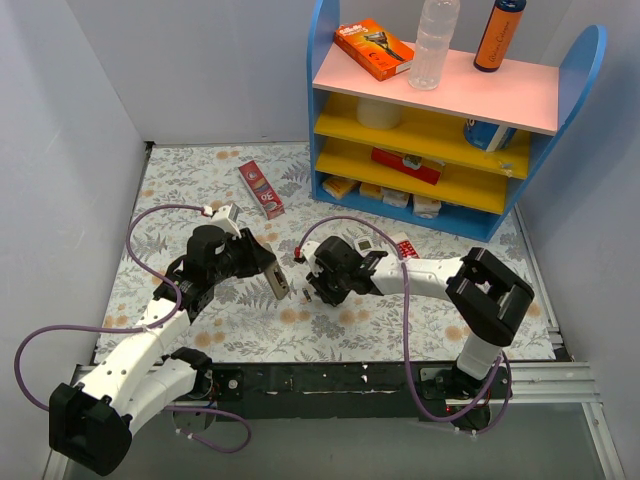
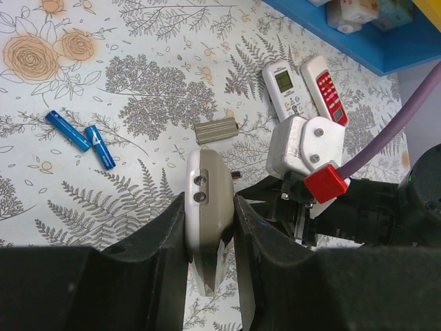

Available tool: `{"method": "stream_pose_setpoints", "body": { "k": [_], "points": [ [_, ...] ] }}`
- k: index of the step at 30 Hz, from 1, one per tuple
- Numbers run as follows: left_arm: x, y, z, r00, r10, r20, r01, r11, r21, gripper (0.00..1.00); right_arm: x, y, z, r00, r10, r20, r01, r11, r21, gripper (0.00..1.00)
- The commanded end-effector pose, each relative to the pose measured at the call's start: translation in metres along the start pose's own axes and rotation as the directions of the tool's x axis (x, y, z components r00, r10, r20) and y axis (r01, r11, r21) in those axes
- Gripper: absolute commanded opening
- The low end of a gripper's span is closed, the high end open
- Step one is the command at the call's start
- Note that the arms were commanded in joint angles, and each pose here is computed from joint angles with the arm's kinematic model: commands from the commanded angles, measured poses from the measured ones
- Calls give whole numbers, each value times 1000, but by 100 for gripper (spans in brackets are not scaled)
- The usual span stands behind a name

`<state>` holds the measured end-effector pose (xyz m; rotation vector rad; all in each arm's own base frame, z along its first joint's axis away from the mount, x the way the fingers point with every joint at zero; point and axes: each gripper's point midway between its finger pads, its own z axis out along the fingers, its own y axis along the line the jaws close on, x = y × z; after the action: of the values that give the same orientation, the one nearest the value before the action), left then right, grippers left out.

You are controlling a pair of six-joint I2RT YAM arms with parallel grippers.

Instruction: Load the batteries into the remote control

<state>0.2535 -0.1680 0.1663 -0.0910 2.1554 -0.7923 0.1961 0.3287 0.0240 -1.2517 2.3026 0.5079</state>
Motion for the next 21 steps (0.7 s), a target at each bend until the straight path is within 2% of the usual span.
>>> {"method": "stream_pose_setpoints", "body": {
  "k": [1,4,9,12,21],
  "points": [
    [-15,-17,-3,999,-2,38,0,998,63,0,-6,-5,1,999,-31,-5,32,998,55,25],
    [-13,-21,-2,999,-18,34,15,996,92,0,-7,-3,-2,999,-38,-1,38,997,60,18],
    [-4,-21,1,998,-57,22,54,991,121,0,-7,1,-13,999,-45,22,44,998,52,2],
    [4,-24,1,995,-102,20,98,982,164,0,-9,3,-26,998,-44,40,42,998,47,1],
    [8,-29,-7,966,-234,108,193,935,297,0,-30,16,-85,990,1,143,-4,1000,18,1]
  ]
}}
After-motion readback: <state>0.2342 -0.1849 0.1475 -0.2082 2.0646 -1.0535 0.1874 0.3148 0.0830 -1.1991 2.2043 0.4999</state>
